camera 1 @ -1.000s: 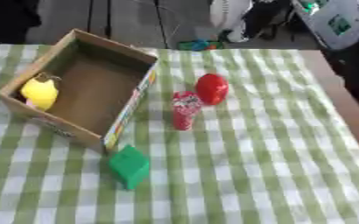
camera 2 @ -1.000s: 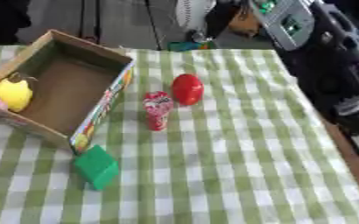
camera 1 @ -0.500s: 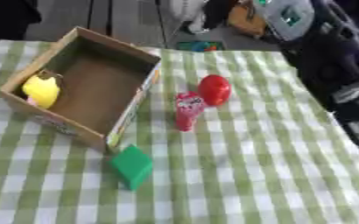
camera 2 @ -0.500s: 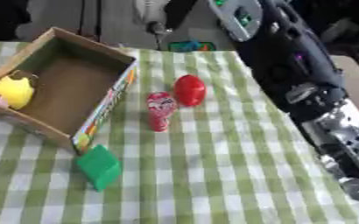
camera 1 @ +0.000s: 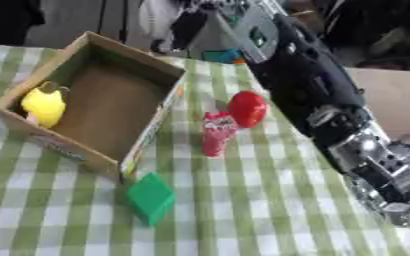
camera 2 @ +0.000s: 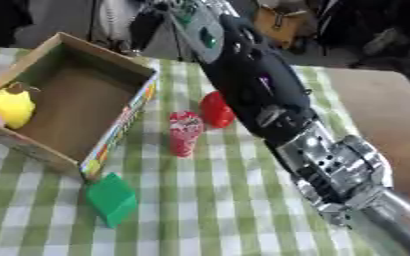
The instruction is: Pick up objects on the table and place them in the box.
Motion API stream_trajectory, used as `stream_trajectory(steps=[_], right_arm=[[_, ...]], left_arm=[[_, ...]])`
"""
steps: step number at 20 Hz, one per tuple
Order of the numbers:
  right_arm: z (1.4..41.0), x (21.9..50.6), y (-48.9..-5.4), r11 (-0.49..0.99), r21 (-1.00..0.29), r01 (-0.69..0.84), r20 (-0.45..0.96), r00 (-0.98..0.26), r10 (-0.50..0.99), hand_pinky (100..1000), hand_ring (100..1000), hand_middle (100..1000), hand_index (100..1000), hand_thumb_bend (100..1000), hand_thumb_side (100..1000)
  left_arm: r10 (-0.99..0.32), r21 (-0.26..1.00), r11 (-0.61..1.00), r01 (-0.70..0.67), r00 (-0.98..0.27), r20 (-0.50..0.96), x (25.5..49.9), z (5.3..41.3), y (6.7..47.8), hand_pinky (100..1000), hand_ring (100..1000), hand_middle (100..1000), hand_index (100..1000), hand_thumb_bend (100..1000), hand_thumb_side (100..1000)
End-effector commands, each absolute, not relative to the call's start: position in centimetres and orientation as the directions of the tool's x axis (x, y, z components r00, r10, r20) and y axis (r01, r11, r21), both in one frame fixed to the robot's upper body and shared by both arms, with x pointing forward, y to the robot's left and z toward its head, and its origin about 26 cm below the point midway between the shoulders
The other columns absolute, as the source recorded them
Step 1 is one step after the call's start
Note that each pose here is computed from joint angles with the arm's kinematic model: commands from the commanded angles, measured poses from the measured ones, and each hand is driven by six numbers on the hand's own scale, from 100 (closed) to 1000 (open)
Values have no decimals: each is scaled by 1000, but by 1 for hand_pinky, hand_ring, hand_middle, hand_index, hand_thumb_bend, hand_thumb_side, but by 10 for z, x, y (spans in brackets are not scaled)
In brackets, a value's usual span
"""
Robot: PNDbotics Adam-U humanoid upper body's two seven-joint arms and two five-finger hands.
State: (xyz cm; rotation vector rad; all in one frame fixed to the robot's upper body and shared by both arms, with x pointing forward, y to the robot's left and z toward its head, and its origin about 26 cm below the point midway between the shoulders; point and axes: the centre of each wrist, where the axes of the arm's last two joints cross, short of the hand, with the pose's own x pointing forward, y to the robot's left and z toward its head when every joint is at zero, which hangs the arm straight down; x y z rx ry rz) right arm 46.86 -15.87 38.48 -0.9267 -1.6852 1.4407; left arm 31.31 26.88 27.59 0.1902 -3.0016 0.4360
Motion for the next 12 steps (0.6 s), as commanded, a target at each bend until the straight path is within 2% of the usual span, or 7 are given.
stream_trajectory(steps=[1, 12], right_arm=[[394, 471, -148, 122, -980, 156, 40, -447, 894, 100, 423, 513, 547, 100, 118], [359, 492, -134, 117, -956, 268, 22, -331, 943, 100, 422, 513, 548, 100, 119]], left_arm=[[-74, -275, 957, -94, -994, 81, 311, 285, 262, 723, 576, 651, 706, 100, 1000], [11, -293, 956, -4, -999, 52, 313, 294, 246, 723, 576, 651, 706, 100, 1000]])
